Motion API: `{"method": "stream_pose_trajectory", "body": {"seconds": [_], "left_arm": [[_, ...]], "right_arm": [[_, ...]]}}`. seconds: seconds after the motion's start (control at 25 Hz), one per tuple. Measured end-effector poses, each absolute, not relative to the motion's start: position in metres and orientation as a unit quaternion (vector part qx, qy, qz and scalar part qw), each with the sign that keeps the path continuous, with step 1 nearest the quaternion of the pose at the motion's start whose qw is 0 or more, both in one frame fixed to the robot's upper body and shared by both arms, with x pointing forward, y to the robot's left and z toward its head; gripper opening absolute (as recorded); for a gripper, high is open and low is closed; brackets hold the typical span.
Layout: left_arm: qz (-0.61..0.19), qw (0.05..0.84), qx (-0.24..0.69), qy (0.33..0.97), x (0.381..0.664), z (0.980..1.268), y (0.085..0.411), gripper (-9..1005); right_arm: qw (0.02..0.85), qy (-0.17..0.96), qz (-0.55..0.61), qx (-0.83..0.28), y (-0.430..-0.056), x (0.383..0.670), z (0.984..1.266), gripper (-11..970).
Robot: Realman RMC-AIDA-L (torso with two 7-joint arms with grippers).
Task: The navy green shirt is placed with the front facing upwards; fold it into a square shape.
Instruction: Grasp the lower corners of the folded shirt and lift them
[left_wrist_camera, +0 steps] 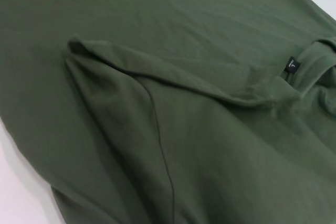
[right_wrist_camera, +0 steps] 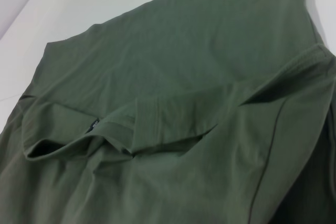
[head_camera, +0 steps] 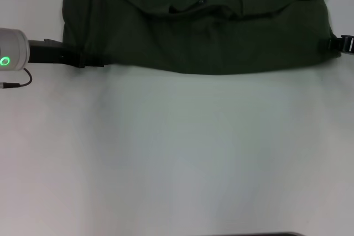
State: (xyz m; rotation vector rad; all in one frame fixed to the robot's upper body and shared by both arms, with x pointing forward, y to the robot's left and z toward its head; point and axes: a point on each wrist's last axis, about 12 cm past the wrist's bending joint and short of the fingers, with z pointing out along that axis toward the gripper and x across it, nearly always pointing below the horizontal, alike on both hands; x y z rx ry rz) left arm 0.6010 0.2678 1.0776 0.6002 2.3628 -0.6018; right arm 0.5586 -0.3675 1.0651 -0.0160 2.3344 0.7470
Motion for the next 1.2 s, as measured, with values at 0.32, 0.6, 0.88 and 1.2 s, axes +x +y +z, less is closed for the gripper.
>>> {"method": "stream_pose_trajectory", "body": {"seconds": [0.32, 0.6, 0.88, 1.2], "left_arm": [[-0.217, 0.318, 0.221, 0.896, 0.604, 1.0775, 0.2696, 728], [-0.209, 0.323, 0.217, 0.897, 0.6054, 1.0768, 0.2711, 569], [-0.207, 0.322, 0.218, 0.898, 0.6048, 1.0761, 0.2718, 491], [-0.204, 0.324, 0.215, 0.898, 0.6045, 1.0761, 0.2739, 417]], "right_arm": [[0.338, 0.896, 0.287, -0.005, -0.3675, 0.5584, 1.0649, 45], [0.339, 0.896, 0.287, -0.004, -0.3675, 0.5584, 1.0648, 45], [0.339, 0.896, 0.288, -0.004, -0.3671, 0.5583, 1.0645, 45], [0.339, 0.896, 0.287, -0.004, -0.3673, 0.5582, 1.0645, 44]]}}
